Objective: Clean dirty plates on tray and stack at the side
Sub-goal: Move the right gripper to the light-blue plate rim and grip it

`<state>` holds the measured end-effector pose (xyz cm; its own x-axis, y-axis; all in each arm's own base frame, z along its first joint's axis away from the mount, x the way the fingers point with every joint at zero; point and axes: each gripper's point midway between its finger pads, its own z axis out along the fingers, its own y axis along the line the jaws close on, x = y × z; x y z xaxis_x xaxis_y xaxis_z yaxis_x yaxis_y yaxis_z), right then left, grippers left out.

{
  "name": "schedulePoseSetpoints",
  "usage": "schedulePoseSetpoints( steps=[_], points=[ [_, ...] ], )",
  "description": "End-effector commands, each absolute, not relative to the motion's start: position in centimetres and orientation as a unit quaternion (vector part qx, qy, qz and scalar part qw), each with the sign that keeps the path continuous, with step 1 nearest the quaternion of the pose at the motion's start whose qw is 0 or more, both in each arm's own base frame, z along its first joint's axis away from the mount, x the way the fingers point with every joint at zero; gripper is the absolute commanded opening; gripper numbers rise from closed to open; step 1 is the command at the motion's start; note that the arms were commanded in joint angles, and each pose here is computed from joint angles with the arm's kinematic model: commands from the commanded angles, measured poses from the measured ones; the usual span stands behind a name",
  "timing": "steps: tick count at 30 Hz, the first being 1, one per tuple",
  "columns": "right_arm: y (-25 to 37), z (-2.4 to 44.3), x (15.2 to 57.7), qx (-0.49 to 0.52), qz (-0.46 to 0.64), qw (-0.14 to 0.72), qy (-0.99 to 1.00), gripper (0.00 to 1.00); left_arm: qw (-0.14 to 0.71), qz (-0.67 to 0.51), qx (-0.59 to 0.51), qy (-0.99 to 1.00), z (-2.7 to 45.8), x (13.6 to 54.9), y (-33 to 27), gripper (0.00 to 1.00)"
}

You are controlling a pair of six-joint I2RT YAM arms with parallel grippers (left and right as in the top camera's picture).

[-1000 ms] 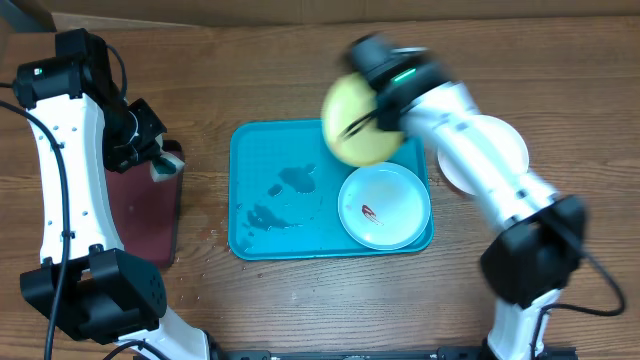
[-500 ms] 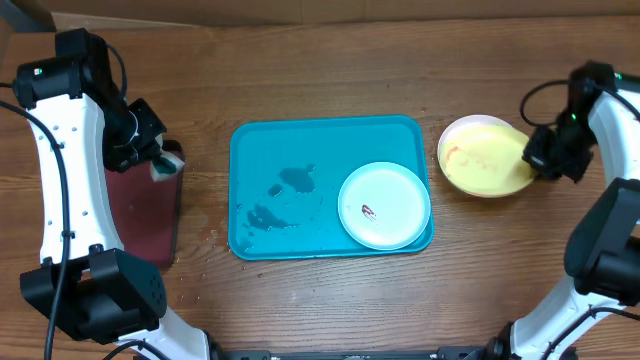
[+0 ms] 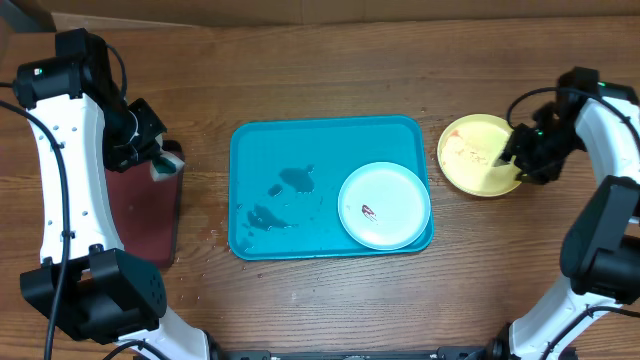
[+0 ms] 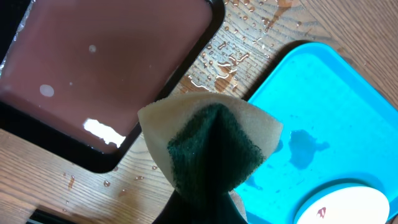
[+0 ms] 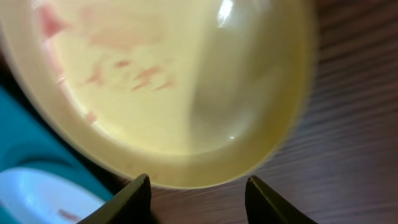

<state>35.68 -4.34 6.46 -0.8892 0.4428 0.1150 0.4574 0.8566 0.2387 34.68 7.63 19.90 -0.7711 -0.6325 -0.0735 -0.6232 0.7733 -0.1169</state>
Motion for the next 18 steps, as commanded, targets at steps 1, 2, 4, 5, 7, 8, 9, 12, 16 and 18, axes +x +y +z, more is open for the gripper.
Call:
schedulePoseSetpoints(
  steps=[1,2,4,5,7,8,9,12,16,18],
  points=[
    [1.9,8.3,36.4,-0.122,-0.192,0.01,-0.974,0.52,0.057,-0.048,-0.326,0.942,19.9,34.8,7.5,0.04],
    [2.6,8.2,36.4,-0.11,-0.186,0.01,-0.976,0.53,0.057,-0.048,-0.326,0.942,19.9,34.8,7.5,0.04],
    [4.5,8.0,36.6,-0.072,-0.165,0.006,-0.984,0.54,0.057,-0.048,-0.326,0.942,19.9,34.8,7.5,0.04],
    [5.4,7.8,36.7,-0.053,-0.152,0.001,-0.987,0.54,0.057,-0.048,-0.326,0.942,19.9,34.8,7.5,0.04],
    [7.7,7.6,36.7,0.019,-0.129,-0.009,-0.991,0.54,0.057,-0.047,-0.326,0.942,19.9,34.8,7.5,0.04],
    [8.7,7.5,36.6,0.053,-0.121,-0.014,-0.991,0.54,0.057,-0.047,-0.326,0.942,19.9,34.8,7.5,0.04],
    [9.8,7.5,36.6,0.087,-0.112,-0.018,-0.99,0.54,0.057,-0.047,-0.326,0.942,19.9,34.8,7.5,0.04],
    [12.2,7.2,36.4,0.168,-0.074,-0.033,-0.982,0.55,0.057,-0.047,-0.326,0.942,19.9,34.8,7.5,0.04],
    [12.8,6.7,36.7,0.204,-0.005,-0.052,-0.978,0.57,0.056,-0.047,-0.326,0.943,19.9,34.8,7.5,0.04],
    [12.9,6.4,36.7,0.214,0.009,-0.056,-0.975,0.57,0.056,-0.047,-0.325,0.943,19.9,34.8,7.5,0.04]
  ],
)
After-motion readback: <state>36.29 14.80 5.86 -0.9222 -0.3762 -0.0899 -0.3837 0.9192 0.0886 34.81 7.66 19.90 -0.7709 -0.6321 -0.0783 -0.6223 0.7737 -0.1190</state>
